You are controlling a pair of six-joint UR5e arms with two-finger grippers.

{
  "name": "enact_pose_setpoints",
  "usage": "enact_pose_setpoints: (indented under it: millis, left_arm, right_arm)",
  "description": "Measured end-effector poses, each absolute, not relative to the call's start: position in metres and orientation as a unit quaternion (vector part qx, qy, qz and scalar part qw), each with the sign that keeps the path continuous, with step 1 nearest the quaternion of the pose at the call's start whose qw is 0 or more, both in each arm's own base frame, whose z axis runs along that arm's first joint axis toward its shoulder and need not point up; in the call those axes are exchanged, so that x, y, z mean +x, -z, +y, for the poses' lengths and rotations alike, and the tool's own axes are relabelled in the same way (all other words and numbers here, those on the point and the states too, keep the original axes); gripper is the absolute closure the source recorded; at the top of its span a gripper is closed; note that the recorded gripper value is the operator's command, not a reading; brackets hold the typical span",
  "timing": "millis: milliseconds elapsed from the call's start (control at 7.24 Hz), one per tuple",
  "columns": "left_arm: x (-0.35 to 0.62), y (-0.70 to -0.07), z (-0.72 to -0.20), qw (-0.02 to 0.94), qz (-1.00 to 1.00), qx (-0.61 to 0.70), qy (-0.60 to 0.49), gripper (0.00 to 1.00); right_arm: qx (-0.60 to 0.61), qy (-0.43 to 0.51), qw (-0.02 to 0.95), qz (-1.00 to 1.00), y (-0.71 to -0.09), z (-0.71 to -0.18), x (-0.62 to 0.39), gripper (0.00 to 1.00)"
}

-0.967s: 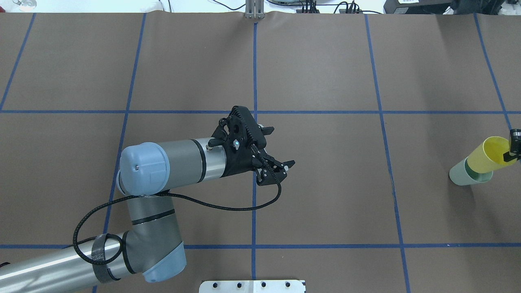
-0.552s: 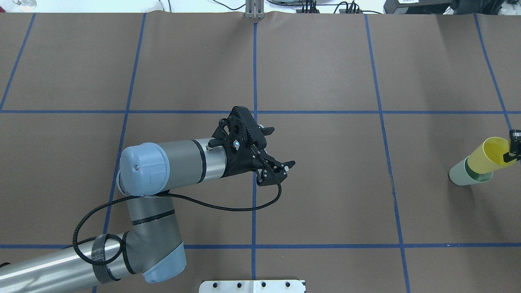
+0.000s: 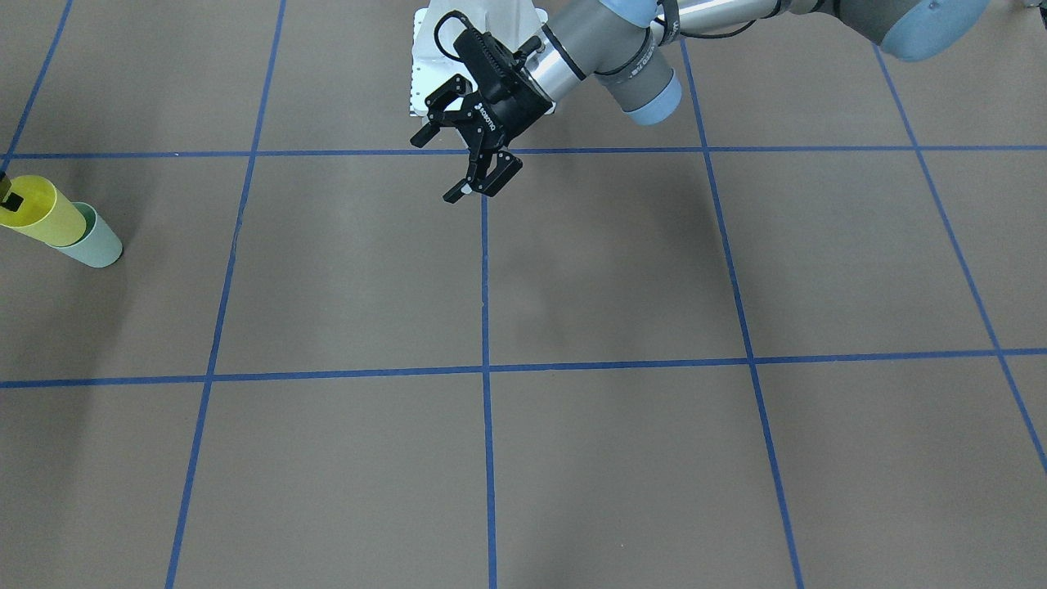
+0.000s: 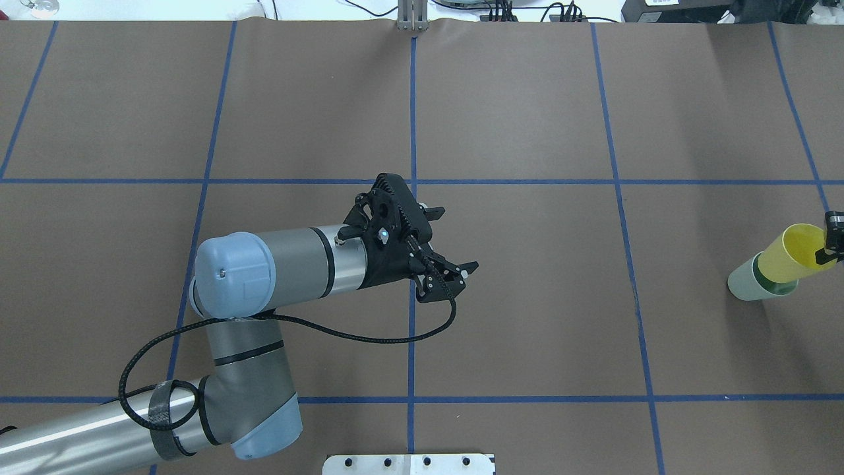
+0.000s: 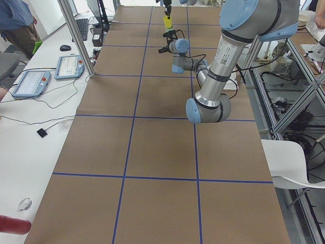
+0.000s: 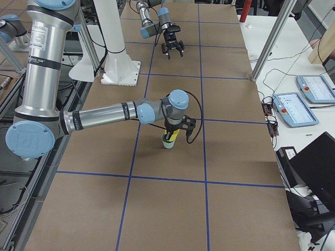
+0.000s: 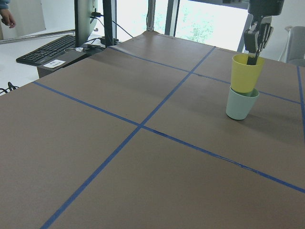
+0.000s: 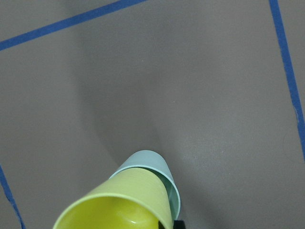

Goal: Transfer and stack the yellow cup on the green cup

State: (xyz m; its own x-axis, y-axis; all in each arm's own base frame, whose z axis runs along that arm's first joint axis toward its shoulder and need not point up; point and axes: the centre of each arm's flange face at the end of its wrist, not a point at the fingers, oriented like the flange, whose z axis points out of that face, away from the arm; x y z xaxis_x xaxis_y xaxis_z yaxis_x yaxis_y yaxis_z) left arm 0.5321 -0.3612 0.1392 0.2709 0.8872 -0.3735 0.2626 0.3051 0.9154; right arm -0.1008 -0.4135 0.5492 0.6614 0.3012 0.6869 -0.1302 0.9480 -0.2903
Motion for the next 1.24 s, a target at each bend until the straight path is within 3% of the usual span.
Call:
enact_pose_setpoints:
  millis: [552, 690, 829, 967, 1243]
  left_arm:
    - [0.5327, -0.1380, -0.3597, 0.599, 0.551, 0.522, -0.255, 0.01]
    - [0.5327, -0.1379, -0.3595, 0.600, 0.553, 0.520, -0.254, 0.01]
    - [0.5326, -0.1376, -0.3593, 0.600, 0.554, 0.520, -0.253, 0.01]
    - [0.5325, -0.1374, -0.3592, 0.600, 0.554, 0.519, -0.252, 0.01]
    - [0.5323, -0.1362, -0.3591, 0.599, 0.555, 0.519, -0.252, 0.01]
  right_arm:
    - [-0.111, -0.118, 0.904, -0.396, -0.5506, -0.4124, -0.1012, 1.00]
    - [-0.111, -0.118, 0.904, -0.396, -0.5511, -0.4121, -0.1011, 0.85]
    - [-0.111, -0.118, 0.904, -0.396, -0.5517, -0.4116, -0.1010, 0.48]
    - [-0.112, -0.118, 0.904, -0.396, -0.5523, -0.4113, -0.1009, 0.00]
    - [-0.113, -0.118, 0.904, -0.395, -0.5533, -0.4108, -0.1009, 0.00]
